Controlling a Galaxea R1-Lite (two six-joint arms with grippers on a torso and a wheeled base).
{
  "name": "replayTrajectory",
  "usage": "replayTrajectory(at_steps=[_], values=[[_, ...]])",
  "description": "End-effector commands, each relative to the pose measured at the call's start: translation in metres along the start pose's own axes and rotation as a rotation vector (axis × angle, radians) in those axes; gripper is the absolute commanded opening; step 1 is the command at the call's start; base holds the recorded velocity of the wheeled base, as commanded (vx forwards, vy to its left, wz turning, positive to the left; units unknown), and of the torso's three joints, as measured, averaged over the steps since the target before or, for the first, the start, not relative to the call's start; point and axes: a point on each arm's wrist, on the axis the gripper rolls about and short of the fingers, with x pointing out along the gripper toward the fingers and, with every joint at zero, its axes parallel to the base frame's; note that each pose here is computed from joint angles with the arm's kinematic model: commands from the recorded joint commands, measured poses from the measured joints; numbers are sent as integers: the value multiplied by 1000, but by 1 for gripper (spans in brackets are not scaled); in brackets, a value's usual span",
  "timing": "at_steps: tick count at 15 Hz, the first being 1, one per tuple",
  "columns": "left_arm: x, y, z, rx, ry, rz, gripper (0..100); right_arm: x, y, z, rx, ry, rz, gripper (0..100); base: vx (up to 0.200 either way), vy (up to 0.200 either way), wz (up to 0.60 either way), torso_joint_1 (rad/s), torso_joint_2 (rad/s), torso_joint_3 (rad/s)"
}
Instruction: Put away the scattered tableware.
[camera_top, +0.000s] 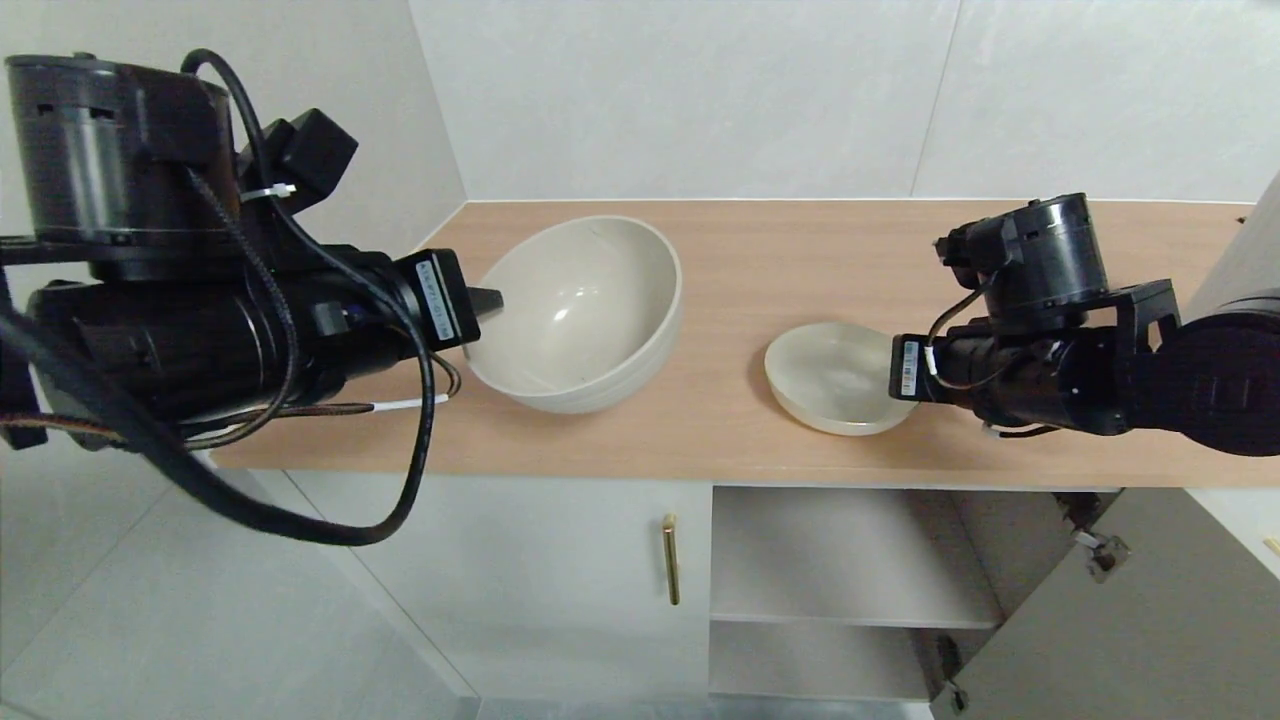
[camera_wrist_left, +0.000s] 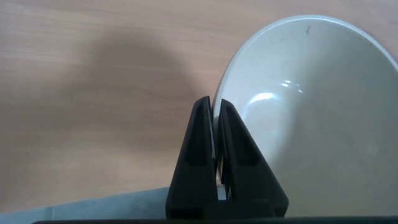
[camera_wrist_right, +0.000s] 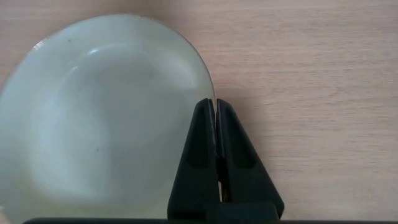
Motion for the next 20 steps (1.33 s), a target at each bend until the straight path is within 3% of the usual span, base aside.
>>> replayTrajectory(at_steps=[1, 3, 5, 9, 11, 14, 20], values=[[-18, 3, -3, 1, -19, -8, 0, -25, -8, 12, 32, -45, 16, 0, 0, 0, 0, 0, 0, 0], [-43, 0, -21, 20, 9, -56, 0, -75, -27, 18, 34, -26, 57, 0, 0, 0, 0, 0, 0, 0], [-55, 2, -23, 12, -3, -61, 0, -99, -37, 11, 33, 18, 115, 0, 0, 0, 0, 0, 0, 0], [-64, 24, -49, 14, 60, 10, 0, -112, -49, -21, 0, 98, 149, 0, 0, 0, 0, 0, 0, 0], [-69, 27, -50, 13, 52, 11, 0, -113, -58, -41, -14, 145, 128, 0, 0, 0, 0, 0, 0, 0], [-70, 30, -48, 3, 58, -12, 0, -118, -64, -49, -29, 114, 126, 0, 0, 0, 0, 0, 0, 0], [-67, 31, -50, 4, 75, -10, 0, -119, -66, -53, -60, 105, 135, 0, -200, 0, 0, 0, 1, 6]])
